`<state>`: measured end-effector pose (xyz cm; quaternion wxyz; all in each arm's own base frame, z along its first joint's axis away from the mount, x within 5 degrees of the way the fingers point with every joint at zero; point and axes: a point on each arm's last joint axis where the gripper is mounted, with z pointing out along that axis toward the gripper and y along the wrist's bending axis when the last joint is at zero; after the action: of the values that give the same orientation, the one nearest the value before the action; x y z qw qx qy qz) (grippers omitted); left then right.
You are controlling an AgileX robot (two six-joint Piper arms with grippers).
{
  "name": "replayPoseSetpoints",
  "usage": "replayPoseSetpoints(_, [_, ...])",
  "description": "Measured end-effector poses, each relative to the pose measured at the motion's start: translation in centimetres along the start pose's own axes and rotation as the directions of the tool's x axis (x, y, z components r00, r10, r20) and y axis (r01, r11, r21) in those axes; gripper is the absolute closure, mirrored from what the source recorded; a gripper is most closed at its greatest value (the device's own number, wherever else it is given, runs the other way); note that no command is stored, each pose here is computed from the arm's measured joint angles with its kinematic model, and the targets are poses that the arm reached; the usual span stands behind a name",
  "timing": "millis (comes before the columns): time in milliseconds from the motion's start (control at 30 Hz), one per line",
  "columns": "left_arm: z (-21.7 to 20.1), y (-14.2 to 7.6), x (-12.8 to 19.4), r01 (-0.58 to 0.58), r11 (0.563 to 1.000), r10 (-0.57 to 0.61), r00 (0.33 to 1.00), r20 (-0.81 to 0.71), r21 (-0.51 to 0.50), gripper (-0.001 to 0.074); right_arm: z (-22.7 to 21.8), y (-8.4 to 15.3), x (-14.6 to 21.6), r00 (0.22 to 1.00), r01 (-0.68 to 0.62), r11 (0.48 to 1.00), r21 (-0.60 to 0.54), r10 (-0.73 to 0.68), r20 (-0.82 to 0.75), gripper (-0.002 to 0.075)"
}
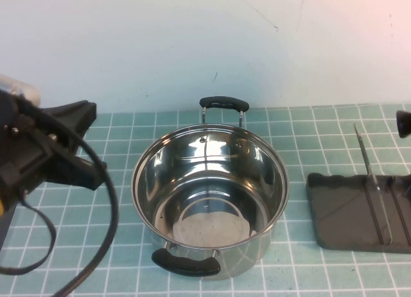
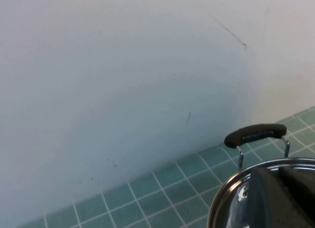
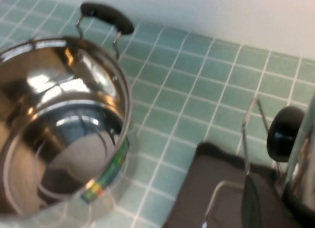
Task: Put pot lid on rack
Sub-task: Place the pot lid on the pot rack
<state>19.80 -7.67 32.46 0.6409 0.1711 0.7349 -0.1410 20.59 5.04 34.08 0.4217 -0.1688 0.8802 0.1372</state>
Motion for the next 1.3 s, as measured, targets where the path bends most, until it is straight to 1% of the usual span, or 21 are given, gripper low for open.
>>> replayPoseSetpoints(133, [-0.9,-0.1,-0.2,-0.012,1.0,0.012,1.0,0.022,-0.003,0.0734,1.7,-0.3,-0.6,0.999,-0.027,0.999,-0.028,0.029,0.039,0.065])
replayPoseSetpoints(300, [-1.1,-0.1,0.3,-0.019,1.0,0.019,1.0,0.004,-0.01,0.0734,2.8,0.2,-1.4,0.993,-0.01,0.991,-0.133,0.026,0.116,0.065])
replayPoseSetpoints(433, [-1.1,-0.1,0.3,-0.034,0.999,0.034,0.999,0.0,-0.01,0.0734,2.9,0.7,-1.6,0.986,-0.032,0.978,-0.205,0.064,0.152,0.065])
replayPoseSetpoints(633, [-1.1,-0.1,0.3,-0.038,0.999,0.038,0.999,0.0,-0.01,0.0734,2.8,1.2,-1.8,0.983,-0.033,0.964,-0.265,0.079,0.164,0.065])
replayPoseSetpoints(800, [-1.1,-0.1,0.3,-0.038,0.999,0.038,0.999,0.0,-0.01,0.0734,1.6,1.8,-2.5,0.965,0.042,0.959,-0.28,0.034,0.26,0.0651])
replayPoseSetpoints(933, [-1.1,-0.1,0.4,-0.044,0.999,0.044,0.999,-0.001,-0.009,0.0734,0.6,2.1,-3.2,0.951,0.059,0.956,-0.287,0.033,0.307,0.0651])
replayPoseSetpoints(1033, [-1.1,-0.1,0.4,-0.049,0.999,0.049,0.999,-0.002,-0.008,0.0735,0.9,2.1,-3.1,0.956,0.056,0.953,-0.298,0.036,0.292,0.0651])
replayPoseSetpoints(1133, [-1.1,-0.1,0.4,-0.053,0.999,0.053,0.999,-0.003,-0.007,0.0735,2.3,1.7,-2.9,0.968,0.038,0.951,-0.307,0.041,0.248,0.0651])
replayPoseSetpoints(1300, [-1.1,-0.1,0.4,-0.076,0.997,0.076,0.997,-0.007,-0.003,0.0736,6.3,0.6,-1.9,0.989,-0.039,0.946,-0.322,0.082,0.122,0.0651])
